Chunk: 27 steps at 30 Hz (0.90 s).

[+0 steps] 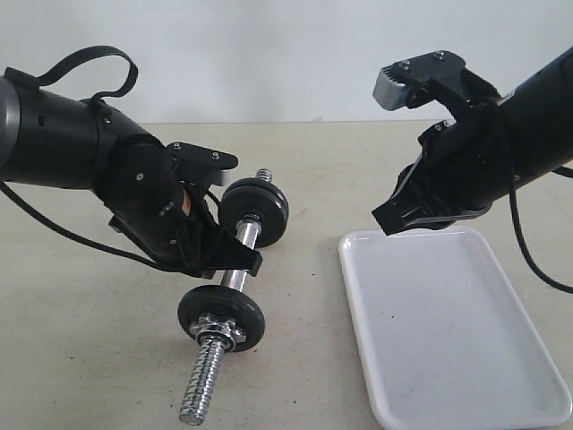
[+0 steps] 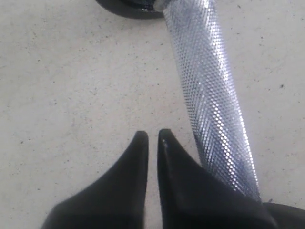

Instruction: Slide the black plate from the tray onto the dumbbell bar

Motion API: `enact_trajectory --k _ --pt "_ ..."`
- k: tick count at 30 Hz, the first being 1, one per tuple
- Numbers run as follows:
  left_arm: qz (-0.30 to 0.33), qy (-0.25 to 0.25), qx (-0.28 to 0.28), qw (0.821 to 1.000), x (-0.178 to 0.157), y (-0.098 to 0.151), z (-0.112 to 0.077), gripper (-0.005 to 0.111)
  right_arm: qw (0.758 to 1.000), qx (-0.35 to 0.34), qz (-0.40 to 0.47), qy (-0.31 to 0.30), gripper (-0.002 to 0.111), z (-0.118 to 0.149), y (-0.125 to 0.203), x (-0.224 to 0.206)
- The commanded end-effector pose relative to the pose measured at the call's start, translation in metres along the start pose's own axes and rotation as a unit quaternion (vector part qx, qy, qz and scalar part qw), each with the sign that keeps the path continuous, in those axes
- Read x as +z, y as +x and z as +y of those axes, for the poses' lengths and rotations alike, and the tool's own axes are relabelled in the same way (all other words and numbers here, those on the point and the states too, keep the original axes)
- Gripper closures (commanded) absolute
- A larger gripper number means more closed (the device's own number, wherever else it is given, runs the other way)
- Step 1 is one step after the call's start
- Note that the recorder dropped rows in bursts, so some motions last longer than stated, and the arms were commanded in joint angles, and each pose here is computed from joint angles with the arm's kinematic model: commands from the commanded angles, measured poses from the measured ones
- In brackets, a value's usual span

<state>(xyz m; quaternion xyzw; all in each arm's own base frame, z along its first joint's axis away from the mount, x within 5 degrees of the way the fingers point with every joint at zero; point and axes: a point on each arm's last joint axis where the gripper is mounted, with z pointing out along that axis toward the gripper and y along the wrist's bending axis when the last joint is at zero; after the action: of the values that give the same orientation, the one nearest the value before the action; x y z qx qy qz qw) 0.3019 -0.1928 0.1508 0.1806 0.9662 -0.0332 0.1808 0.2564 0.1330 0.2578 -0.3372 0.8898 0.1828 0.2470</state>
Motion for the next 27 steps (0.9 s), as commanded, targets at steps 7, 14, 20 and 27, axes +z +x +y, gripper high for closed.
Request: enact_trajectory --k 7,14,20,27 --pt "-0.002 0.015 -0.018 1.000 0.002 0.001 -0.003 0.102 1.000 -0.010 -0.007 0.003 0.107 0.001 -0.002 -0.004" --pt "-0.004 0.023 -0.031 0.999 0.002 0.000 -0.005 0.102 1.000 -0.011 -0.007 0.003 0.107 0.001 -0.002 -0.004" --pt "-0.016 0.036 -0.034 0.999 0.001 -0.001 -0.013 0.102 1.000 -0.011 -0.007 0.003 0.107 0.001 -0.002 -0.004" --pt "-0.026 0.043 -0.024 0.998 0.000 -0.001 -0.020 0.102 1.000 -0.011 -0.007 0.003 0.107 0.001 -0.002 -0.004"
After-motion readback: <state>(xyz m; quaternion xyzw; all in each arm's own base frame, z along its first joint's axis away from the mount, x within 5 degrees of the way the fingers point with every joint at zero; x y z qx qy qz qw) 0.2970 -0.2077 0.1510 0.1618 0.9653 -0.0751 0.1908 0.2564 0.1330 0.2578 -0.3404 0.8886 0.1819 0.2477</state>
